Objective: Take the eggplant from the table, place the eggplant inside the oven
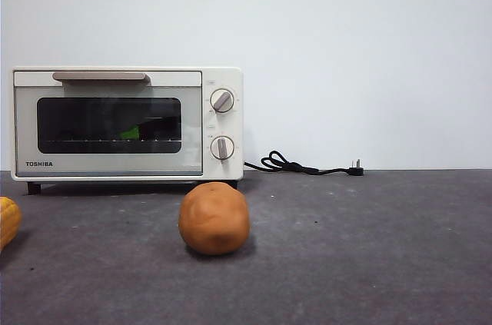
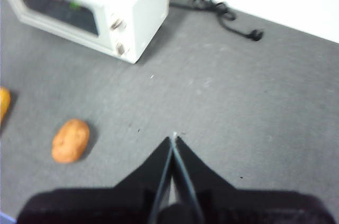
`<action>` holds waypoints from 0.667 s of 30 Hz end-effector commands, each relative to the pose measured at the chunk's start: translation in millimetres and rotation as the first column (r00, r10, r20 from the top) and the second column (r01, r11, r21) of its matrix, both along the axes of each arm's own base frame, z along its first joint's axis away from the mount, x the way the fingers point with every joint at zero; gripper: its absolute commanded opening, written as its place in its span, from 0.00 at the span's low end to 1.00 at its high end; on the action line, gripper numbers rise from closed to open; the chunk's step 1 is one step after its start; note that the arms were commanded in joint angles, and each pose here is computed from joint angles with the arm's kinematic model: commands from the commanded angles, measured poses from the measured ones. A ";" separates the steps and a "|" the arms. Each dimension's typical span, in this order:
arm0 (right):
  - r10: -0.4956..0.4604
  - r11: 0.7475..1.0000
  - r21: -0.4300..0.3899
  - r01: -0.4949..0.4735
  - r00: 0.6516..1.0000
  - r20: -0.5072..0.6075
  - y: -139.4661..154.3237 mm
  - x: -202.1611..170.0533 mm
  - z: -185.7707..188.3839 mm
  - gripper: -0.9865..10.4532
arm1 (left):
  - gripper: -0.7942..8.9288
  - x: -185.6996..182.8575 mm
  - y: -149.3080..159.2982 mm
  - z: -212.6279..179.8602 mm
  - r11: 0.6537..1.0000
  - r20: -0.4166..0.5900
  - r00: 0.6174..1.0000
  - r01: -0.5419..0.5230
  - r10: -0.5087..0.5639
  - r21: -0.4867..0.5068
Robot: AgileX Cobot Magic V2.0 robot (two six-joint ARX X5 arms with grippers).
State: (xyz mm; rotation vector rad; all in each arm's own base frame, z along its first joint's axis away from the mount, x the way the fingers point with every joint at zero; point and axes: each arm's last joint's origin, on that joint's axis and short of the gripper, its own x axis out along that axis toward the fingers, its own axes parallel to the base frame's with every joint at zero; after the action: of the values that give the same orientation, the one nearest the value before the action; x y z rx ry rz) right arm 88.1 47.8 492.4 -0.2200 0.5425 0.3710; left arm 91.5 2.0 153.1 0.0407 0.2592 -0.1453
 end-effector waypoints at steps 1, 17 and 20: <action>-0.057 0.997 0.054 0.055 0.997 0.049 -21.5 -23.4 4.5 0.09 | 0.08 0.4 -0.4 -2.1 1.000 -0.002 1.000 0.006 -0.006 -0.012; -0.371 0.927 0.102 0.362 0.839 0.397 -64.7 -158.6 -5.1 0.09 | 0.08 0.4 -0.4 -2.1 1.000 -0.002 1.000 0.006 -0.006 -0.012; -0.350 0.936 0.122 0.330 0.839 0.417 -63.3 -169.0 -16.1 0.09 | 0.08 0.4 -0.4 -2.1 1.000 -0.002 1.000 0.007 -0.007 -0.012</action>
State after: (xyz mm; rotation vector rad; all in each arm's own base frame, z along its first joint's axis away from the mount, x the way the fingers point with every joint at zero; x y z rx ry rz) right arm -79.4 -16.1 479.5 -0.1486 0.1342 -0.0273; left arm 91.5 2.0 153.1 0.0402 0.2596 -0.1453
